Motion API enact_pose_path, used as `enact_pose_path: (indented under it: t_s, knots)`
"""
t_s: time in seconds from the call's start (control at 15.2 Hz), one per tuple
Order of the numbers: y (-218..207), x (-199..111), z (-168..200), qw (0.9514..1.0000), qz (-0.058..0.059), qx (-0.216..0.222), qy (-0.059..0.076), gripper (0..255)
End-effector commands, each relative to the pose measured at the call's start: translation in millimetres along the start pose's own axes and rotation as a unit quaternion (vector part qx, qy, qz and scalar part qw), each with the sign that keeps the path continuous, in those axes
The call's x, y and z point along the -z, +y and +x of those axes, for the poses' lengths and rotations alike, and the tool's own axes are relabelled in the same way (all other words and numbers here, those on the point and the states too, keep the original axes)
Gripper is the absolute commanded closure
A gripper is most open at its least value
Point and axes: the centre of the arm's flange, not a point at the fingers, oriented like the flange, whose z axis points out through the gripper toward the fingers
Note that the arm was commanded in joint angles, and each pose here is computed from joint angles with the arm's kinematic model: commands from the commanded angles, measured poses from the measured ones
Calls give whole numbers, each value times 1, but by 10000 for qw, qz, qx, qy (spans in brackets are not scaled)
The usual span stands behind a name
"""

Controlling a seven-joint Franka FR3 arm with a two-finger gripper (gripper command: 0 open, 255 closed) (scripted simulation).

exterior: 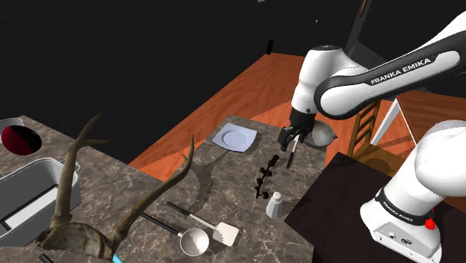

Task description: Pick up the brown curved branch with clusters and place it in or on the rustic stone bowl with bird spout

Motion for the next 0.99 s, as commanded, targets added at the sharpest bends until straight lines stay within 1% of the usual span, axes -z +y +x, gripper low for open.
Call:
enact_pose_path:
  t_s: [0.0,0.33,0.66,0.92]
  knots:
    - [-11,-28,4,9998,-38,-188,84,0]
    - [-30,-89,22,9975,-166,-637,259,0]
    - [-45,-149,42,9927,-292,-1085,431,0]
    - [-45,-169,45,9924,-299,-1110,441,0]
